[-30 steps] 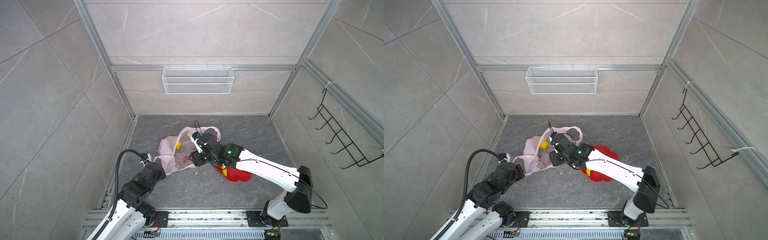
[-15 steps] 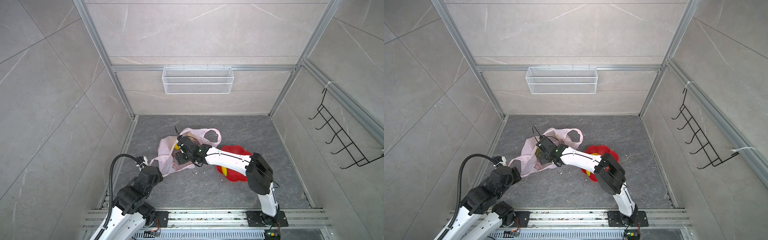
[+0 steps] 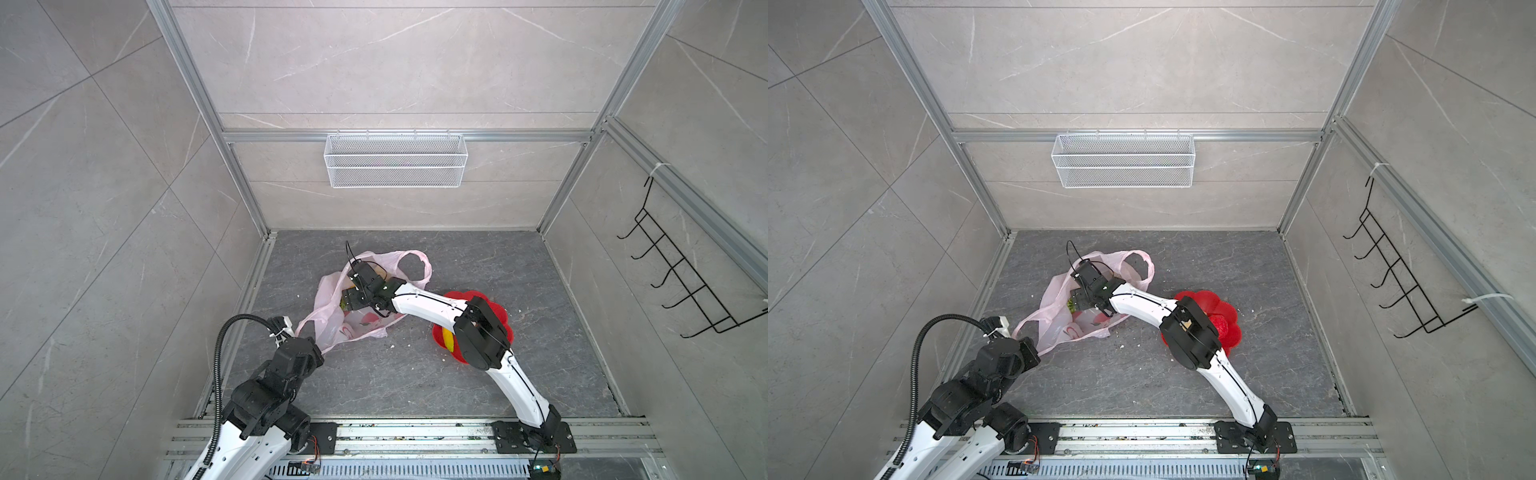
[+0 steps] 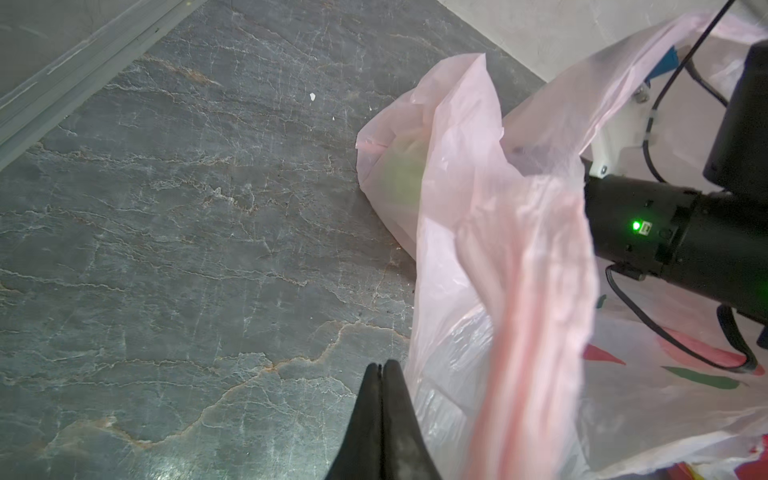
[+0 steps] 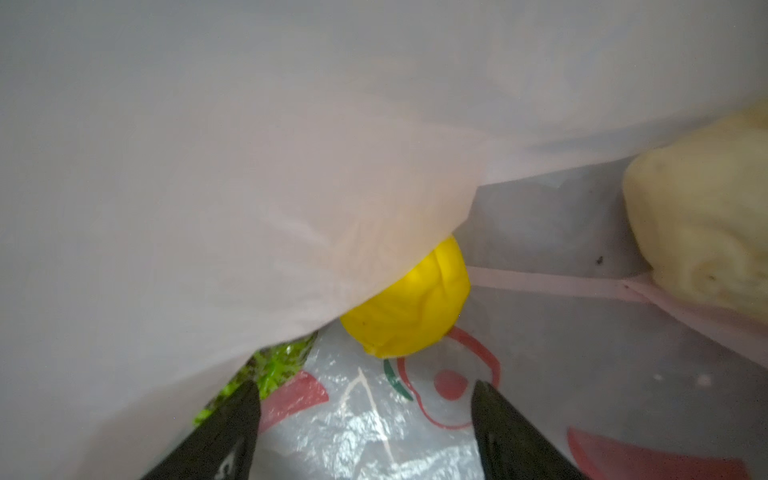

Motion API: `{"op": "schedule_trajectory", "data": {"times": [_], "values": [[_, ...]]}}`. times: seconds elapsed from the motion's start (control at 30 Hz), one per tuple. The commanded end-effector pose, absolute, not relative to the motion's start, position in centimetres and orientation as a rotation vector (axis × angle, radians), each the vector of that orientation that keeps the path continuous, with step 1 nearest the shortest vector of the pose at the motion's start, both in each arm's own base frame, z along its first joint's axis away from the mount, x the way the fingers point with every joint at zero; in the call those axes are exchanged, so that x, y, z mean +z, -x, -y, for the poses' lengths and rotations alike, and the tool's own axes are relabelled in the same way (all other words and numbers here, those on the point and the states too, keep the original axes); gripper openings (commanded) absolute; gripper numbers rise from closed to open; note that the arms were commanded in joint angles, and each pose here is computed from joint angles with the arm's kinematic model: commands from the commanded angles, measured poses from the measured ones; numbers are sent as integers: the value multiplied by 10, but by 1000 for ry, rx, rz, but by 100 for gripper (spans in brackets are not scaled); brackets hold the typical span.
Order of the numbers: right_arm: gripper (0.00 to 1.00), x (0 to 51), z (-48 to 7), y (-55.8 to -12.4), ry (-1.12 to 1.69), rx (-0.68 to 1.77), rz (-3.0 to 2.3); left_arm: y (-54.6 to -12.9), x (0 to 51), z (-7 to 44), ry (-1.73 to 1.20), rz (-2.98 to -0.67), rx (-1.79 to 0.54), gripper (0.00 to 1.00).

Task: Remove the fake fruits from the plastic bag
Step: 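Reach the right gripper back into the bag mouth toward the yellow lemon, then close the right gripper on the yellow lemon inside the bag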

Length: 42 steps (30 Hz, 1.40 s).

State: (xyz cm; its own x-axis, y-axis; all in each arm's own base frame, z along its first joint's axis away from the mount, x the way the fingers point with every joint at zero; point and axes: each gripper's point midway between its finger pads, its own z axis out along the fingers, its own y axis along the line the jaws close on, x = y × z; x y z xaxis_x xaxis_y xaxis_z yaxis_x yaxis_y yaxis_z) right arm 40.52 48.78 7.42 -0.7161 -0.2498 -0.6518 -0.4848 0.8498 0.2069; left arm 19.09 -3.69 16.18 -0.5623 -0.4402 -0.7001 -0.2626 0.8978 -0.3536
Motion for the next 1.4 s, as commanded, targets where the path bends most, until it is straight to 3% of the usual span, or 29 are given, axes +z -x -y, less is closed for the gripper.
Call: {"op": "schedule_trajectory", "data": {"times": [0.0, 0.2, 1.0, 1.37], "values": [[84, 71, -493, -420, 501, 475, -2366, -196, 164, 42, 471, -2185, -273, 0], [91, 66, -494, -431, 451, 451, -2367, -196, 157, 45, 461, -2204, -289, 0], [92, 46, -504, -459, 230, 460, -2365, -185, 149, 44, 471, -2202, -336, 0], [80, 43, -508, -463, 233, 467, -2366, -183, 147, 41, 480, -2197, -331, 0]]}}
